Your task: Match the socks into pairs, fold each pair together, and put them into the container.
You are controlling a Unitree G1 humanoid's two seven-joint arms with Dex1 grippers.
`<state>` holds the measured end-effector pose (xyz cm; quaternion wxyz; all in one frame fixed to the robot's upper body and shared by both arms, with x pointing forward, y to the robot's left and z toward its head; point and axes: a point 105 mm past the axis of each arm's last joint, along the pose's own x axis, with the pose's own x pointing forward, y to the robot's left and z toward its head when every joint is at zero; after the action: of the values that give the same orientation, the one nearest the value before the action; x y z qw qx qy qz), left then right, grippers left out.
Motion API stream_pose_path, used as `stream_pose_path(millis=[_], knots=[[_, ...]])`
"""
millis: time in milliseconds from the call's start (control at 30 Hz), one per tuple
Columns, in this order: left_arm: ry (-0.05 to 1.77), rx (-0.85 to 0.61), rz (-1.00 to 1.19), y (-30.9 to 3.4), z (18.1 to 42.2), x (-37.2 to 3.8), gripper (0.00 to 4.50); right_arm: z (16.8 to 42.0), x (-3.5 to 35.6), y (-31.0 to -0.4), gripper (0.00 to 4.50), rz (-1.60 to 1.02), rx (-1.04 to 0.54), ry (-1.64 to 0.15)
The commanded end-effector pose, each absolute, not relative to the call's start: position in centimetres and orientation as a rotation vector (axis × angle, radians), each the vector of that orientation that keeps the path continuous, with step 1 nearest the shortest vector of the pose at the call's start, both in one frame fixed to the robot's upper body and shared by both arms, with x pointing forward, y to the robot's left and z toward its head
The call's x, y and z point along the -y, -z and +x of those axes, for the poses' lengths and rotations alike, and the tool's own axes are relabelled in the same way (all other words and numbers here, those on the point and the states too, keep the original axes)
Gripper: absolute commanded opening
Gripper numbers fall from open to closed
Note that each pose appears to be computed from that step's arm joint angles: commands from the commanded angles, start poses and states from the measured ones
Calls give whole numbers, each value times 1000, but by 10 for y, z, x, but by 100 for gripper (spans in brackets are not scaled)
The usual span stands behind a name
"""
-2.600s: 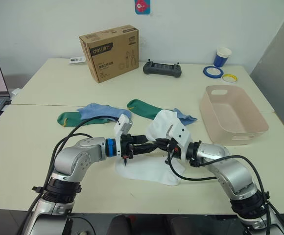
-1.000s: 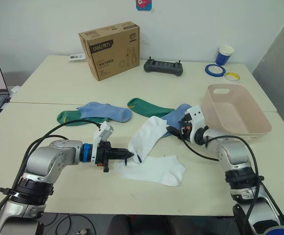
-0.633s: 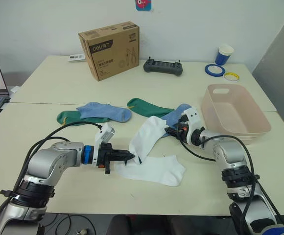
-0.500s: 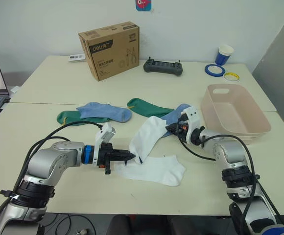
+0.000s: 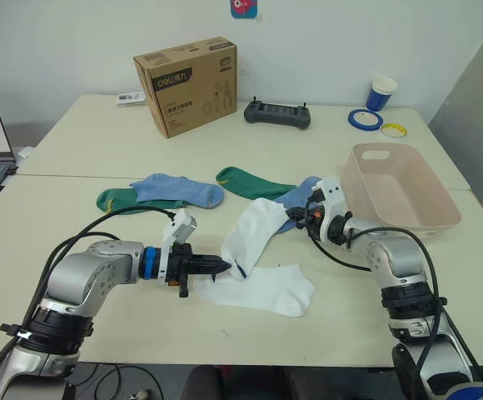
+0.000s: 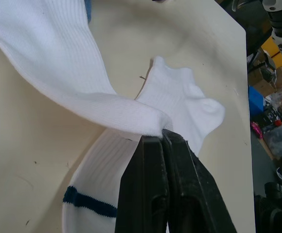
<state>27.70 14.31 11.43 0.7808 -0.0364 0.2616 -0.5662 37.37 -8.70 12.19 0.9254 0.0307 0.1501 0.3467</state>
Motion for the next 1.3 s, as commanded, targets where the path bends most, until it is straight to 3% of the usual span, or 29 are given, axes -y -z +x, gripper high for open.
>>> stream_pose_path(millis=[33,367,633,733,833,1067,1200,1300], knots=[[1266,-527,-83,-124,272,-134,0,374,87,-146,7,62,-228,-726],[1426,-599,-179,-121,235,-101,0,373,62,-157,7,61,-205,-818],[1438,-641,-146,-105,225,-96,0,351,56,-131,7,42,-296,-897],[1459,-668,-113,-99,219,-101,58,347,57,-124,0,44,-309,-892],[1469,-672,-86,-101,218,-108,146,341,55,-124,0,35,-299,-910],[1470,-625,11,-126,237,-135,374,329,66,-143,240,46,-246,-917],[1446,-538,44,-147,263,-146,376,312,77,-148,378,50,-255,-939],[1362,-438,49,-161,303,-145,376,288,80,-142,378,50,-303,-996]])
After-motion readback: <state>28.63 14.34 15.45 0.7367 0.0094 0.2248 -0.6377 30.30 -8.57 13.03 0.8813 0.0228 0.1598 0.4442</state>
